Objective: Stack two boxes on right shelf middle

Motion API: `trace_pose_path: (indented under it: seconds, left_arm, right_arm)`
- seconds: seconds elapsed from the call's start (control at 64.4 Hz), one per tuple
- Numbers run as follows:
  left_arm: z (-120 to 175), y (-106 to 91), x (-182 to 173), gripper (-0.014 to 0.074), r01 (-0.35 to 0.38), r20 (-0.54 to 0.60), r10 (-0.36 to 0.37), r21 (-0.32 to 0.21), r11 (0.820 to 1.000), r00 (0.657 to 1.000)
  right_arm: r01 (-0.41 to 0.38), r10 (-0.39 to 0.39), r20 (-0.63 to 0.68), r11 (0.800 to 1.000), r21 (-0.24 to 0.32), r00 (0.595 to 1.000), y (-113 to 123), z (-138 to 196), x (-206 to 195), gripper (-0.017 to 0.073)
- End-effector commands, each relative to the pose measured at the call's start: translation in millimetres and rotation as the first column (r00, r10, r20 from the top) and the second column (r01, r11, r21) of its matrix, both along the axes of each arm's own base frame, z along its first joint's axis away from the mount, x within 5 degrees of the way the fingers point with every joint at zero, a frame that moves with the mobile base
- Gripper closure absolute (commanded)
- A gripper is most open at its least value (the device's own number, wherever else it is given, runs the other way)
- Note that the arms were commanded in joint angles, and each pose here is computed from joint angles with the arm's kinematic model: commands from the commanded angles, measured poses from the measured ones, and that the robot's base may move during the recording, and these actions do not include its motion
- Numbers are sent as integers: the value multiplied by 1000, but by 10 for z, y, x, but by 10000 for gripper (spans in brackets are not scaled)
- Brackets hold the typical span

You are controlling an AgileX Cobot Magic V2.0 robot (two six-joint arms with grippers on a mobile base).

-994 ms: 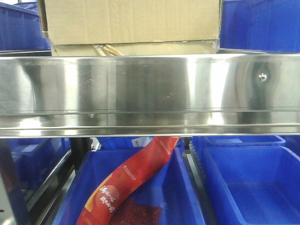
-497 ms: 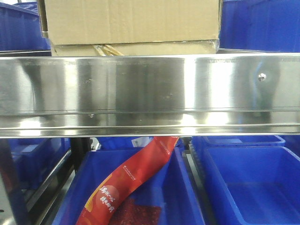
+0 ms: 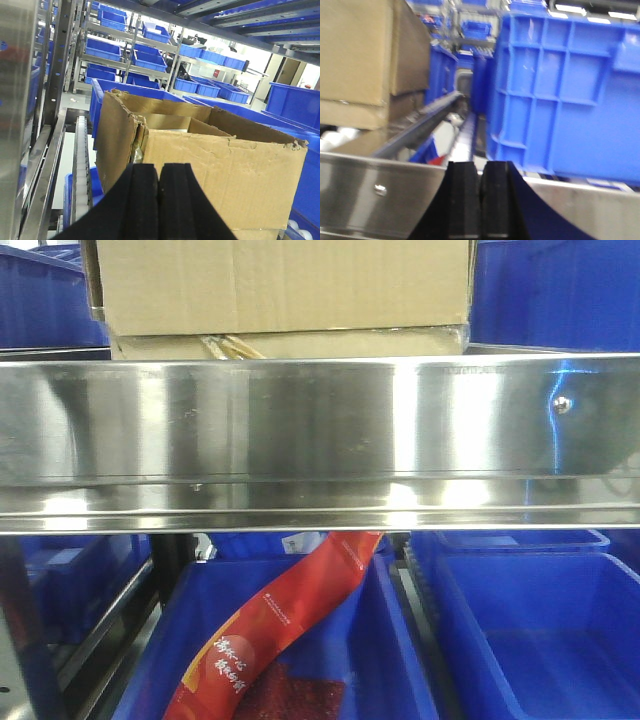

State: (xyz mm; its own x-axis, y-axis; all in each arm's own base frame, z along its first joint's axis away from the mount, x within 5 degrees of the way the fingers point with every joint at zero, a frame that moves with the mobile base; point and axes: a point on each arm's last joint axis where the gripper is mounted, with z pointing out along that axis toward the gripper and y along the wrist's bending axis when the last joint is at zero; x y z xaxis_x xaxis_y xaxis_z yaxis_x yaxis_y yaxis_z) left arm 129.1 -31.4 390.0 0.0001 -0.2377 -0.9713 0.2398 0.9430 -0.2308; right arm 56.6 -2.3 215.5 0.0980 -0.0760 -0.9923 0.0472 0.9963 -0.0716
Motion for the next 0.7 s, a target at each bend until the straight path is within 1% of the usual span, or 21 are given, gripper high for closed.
trace_pose_path:
  seconds: [0.0, 0.248, 0.311, 0.373, 0.683]
  left_arm:
    - [28, 5, -16, 705, 0, 26, 0, -6, 1000, 1000]
    - [28, 5, -16, 705, 0, 26, 0, -6, 1000, 1000]
    - [28, 5, -16, 705, 0, 26, 0, -6, 1000, 1000]
    - [28, 5, -16, 705, 0, 26, 0, -6, 1000, 1000]
    - [28, 5, -16, 705, 0, 26, 0, -6, 1000, 1000]
  right_arm:
    - [-18, 18, 8, 1000, 5, 1000, 10, -3, -6, 720]
    - [-18, 18, -6, 1000, 5, 1000, 10, -16, -5, 720]
    - [-21, 21, -5, 999, 31, 1000, 10, -16, -5, 720]
    - [-22, 22, -4, 999, 42, 1000, 10, -16, -5, 720]
    - [-22, 22, -4, 999, 42, 1000, 10, -16, -5, 720]
